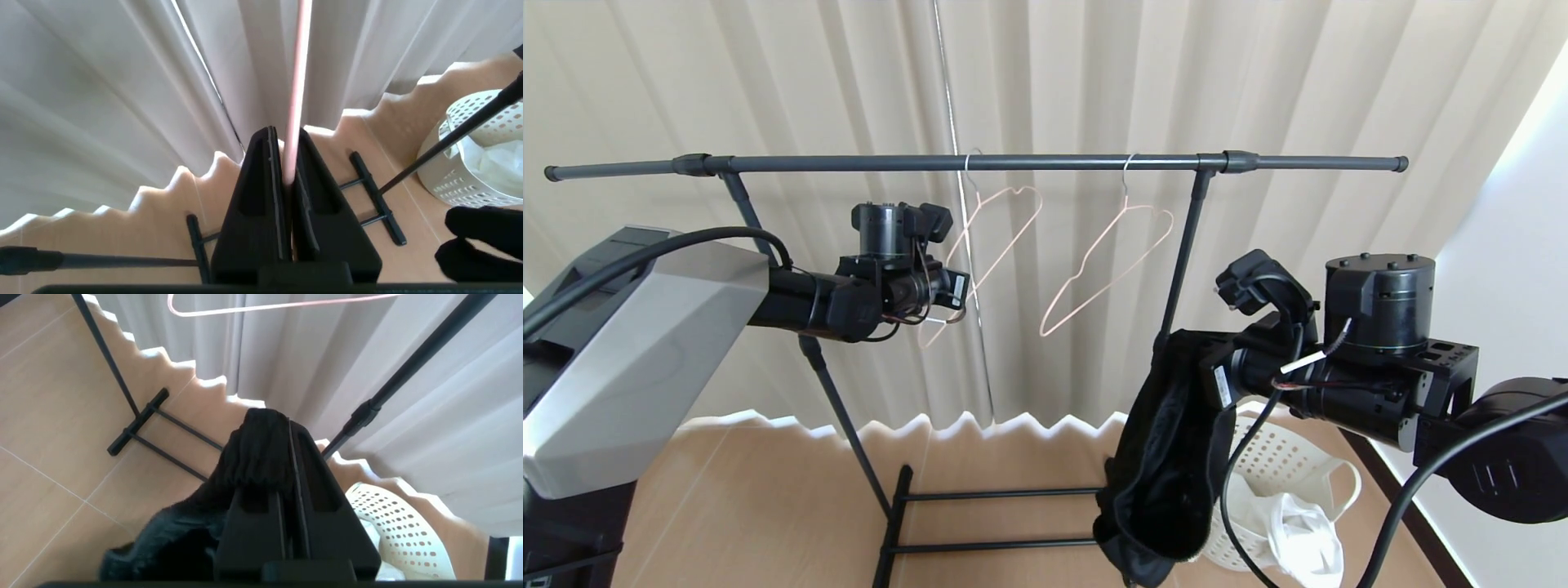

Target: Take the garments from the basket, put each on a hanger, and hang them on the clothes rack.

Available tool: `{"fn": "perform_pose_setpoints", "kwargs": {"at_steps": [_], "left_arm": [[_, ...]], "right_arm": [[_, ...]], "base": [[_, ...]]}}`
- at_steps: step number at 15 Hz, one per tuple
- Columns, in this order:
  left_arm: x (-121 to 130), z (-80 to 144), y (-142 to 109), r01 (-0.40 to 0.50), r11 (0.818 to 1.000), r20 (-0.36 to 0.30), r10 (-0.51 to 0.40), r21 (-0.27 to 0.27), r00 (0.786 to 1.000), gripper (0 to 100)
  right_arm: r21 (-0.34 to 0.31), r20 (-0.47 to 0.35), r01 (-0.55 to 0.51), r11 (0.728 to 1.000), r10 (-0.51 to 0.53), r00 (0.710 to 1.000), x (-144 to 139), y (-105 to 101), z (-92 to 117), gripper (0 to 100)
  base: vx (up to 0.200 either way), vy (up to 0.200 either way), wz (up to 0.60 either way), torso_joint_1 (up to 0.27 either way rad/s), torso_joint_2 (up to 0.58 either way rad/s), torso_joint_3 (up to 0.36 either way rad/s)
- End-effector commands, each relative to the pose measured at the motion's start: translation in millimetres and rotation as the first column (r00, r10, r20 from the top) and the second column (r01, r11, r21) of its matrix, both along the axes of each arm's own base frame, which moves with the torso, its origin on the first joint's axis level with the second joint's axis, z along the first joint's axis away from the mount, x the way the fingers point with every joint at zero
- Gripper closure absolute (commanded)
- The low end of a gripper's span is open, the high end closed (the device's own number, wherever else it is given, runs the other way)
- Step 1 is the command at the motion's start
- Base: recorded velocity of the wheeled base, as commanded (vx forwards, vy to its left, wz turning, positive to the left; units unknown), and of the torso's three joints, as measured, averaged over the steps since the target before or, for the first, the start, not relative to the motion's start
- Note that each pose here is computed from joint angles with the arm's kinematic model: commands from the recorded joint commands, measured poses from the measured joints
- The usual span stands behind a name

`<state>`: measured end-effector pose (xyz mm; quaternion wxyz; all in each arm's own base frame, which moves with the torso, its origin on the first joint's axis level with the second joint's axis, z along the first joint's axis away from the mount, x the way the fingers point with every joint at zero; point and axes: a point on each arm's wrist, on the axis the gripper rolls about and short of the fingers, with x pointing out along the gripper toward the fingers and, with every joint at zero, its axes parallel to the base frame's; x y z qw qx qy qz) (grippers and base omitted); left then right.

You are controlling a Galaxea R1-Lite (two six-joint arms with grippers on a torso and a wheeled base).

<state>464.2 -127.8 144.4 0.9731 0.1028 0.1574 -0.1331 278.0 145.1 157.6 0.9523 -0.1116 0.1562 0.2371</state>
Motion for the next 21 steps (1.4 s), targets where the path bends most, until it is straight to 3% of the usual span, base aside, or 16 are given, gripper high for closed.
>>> {"fn": "perform_pose_setpoints", "kwargs": {"at_steps": [1,7,14,18,21], "left_arm": [[-0.7,3.7,-0.6,0.001,1.0,0.01,0.0,-0.004,1.0,100],[-9.2,25.7,-3.6,0.003,0.999,0.047,-0.001,-0.043,0.999,100],[-48.8,50.6,1.6,0.016,0.999,0.042,-0.014,-0.05,0.999,100],[-113.8,53.5,12.5,0.047,0.998,0.024,-0.046,-0.038,0.999,100],[-140.9,42.7,18.1,0.056,0.998,0.027,-0.055,-0.035,0.998,100]], "right_arm": [[0.001,0.002,-0.001,1.0,0.001,1.0,-0.4,0.0,0.6,100],[0.003,0.006,-0.001,1.0,0.001,1.0,-1.4,-0.5,2.1,100],[0.004,0.009,-0.001,1.0,0.001,1.0,-2.2,-0.9,3.1,100],[0.022,0.045,0.002,1.0,-0.003,0.999,-3.0,-1.4,9.1,100],[0.04,0.082,-0.002,0.999,-0.002,0.997,-9.2,-3.7,20.3,100]], "base": [[0.0,0.0,0.0,0.0,0.0,0.0],[0.0,0.0,0.0,0.0,0.0,0.0],[0.0,0.0,0.0,0.0,0.0,0.0],[0.0,0.0,0.0,0.0,0.0,0.0],[0.0,0.0,0.0,0.0,0.0,0.0]]}}
